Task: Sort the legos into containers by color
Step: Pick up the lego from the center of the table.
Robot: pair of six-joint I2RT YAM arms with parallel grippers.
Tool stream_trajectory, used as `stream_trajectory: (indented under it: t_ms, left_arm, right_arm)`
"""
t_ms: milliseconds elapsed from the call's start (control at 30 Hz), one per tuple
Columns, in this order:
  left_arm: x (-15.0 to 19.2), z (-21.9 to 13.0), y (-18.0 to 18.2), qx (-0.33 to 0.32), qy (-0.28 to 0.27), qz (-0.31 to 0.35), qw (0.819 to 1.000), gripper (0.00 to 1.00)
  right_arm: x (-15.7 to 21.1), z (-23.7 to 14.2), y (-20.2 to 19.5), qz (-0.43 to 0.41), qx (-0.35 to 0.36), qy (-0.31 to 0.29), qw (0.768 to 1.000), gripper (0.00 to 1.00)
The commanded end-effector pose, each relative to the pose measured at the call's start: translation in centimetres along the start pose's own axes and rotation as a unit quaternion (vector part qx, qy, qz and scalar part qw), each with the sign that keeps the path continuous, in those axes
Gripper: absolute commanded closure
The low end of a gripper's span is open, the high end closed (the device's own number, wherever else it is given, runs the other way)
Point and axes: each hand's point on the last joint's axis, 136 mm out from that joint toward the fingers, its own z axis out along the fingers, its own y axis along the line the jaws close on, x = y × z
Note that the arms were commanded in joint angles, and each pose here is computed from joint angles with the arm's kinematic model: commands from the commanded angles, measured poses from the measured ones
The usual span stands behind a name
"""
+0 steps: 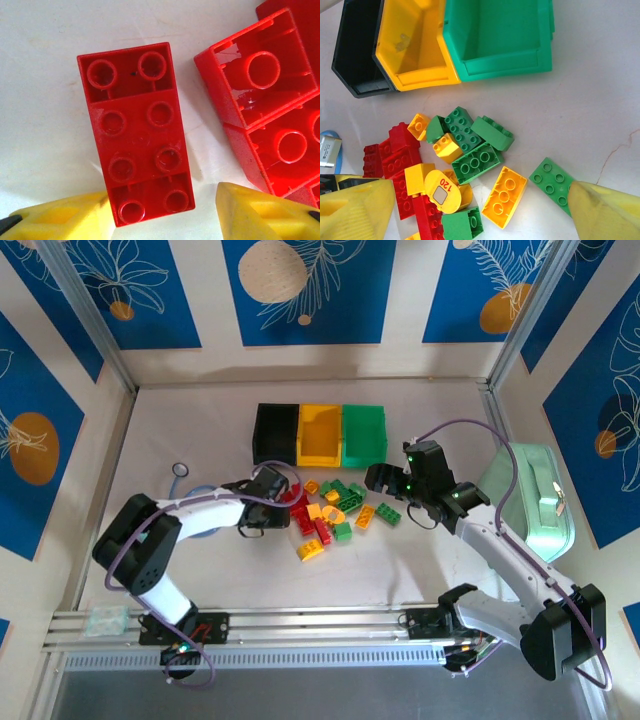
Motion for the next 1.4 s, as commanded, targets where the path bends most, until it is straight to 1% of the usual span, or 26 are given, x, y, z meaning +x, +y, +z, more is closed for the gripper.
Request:
stream_trajectory:
  t_ms: [0, 300, 433, 533, 1000, 1200, 1367]
  left_arm:
    - [-2.0, 1.2, -0.4, -0.008, -0.033, 0.013, 0.999, 0.45]
    - [-2.6, 1.3, 0.0, -0.031, -0.037, 0.024, 0.999, 0.58]
    - [-2.9, 1.1, 0.1, -0.038, -0.038, 0.029, 0.998, 0.67]
    - [-3.2, 0.7, 0.2, -0.042, -0.042, 0.031, 0.998, 0.70]
    - [-5.5, -3.0, -0.1, -0.041, -0.088, 0.037, 0.995, 0.73]
    - [-7.6, -4.2, -0.4, -0.044, -0.108, 0.043, 0.992, 0.73]
    - [-10.3, -5.3, -1.1, -0.040, -0.126, 0.050, 0.990, 0.73]
  right_arm:
    - [-0.4, -0.7, 0.1, -0.001, 0.002, -0.011, 1.000, 0.10]
    - [0.0, -0.8, -0.2, 0.002, 0.001, -0.012, 1.000, 0.10]
    - [0.1, -0.8, -0.1, 0.003, -0.002, -0.011, 1.000, 0.10]
    - [0.2, -0.8, -0.1, 0.004, -0.003, -0.011, 1.000, 0.10]
    - [0.6, -0.6, -0.4, 0.007, -0.005, -0.010, 1.000, 0.10]
    - [1.1, -0.5, -0.6, 0.010, -0.006, -0.007, 1.000, 0.10]
    - [1.6, -0.6, -0.8, 0.013, -0.007, -0.006, 1.000, 0.10]
